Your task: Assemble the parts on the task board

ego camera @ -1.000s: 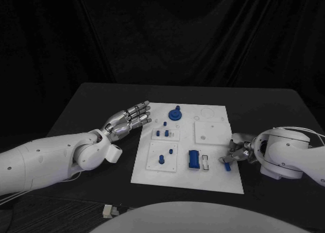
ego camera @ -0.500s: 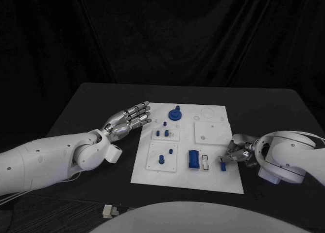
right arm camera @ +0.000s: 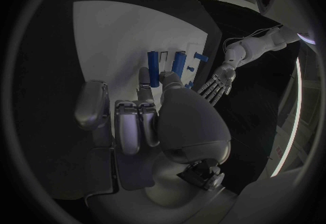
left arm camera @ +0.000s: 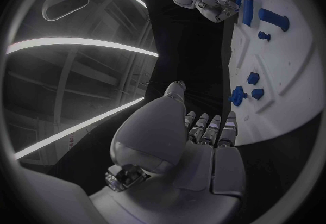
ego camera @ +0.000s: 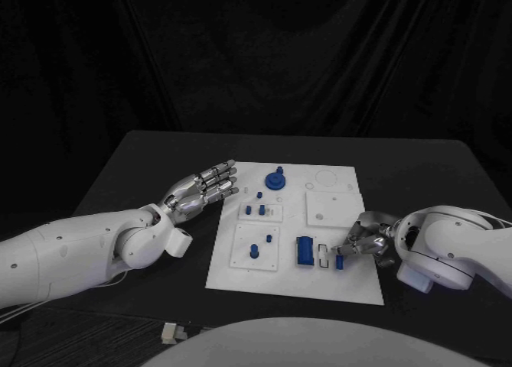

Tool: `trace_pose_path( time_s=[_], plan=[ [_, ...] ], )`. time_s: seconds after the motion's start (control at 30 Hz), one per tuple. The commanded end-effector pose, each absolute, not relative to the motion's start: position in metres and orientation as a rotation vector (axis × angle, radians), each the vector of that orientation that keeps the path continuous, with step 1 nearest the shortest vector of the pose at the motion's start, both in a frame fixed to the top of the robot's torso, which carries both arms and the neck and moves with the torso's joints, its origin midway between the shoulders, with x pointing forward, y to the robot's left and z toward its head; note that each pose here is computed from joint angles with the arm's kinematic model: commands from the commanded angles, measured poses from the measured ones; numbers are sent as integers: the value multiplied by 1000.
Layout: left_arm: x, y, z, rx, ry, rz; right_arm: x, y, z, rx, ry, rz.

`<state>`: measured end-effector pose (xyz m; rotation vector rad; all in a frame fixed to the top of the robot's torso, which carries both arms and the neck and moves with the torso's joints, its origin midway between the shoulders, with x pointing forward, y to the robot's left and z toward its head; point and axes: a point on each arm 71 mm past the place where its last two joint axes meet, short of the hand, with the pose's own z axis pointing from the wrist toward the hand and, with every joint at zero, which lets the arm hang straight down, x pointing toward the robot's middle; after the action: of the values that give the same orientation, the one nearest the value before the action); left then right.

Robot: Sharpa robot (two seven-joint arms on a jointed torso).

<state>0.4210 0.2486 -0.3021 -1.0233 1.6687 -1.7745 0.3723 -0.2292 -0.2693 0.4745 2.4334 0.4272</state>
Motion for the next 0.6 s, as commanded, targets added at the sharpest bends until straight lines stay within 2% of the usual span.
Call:
trace_pose_path(
  time_s=[0.03,0.6],
  plan=[
    [420,247,-301,-1026,1660,-1798,374,-228,-270,540,2438,436],
    [421,247,-302,-1026,1663,-1798,382,-219,-276,554,2464,449]
  ],
)
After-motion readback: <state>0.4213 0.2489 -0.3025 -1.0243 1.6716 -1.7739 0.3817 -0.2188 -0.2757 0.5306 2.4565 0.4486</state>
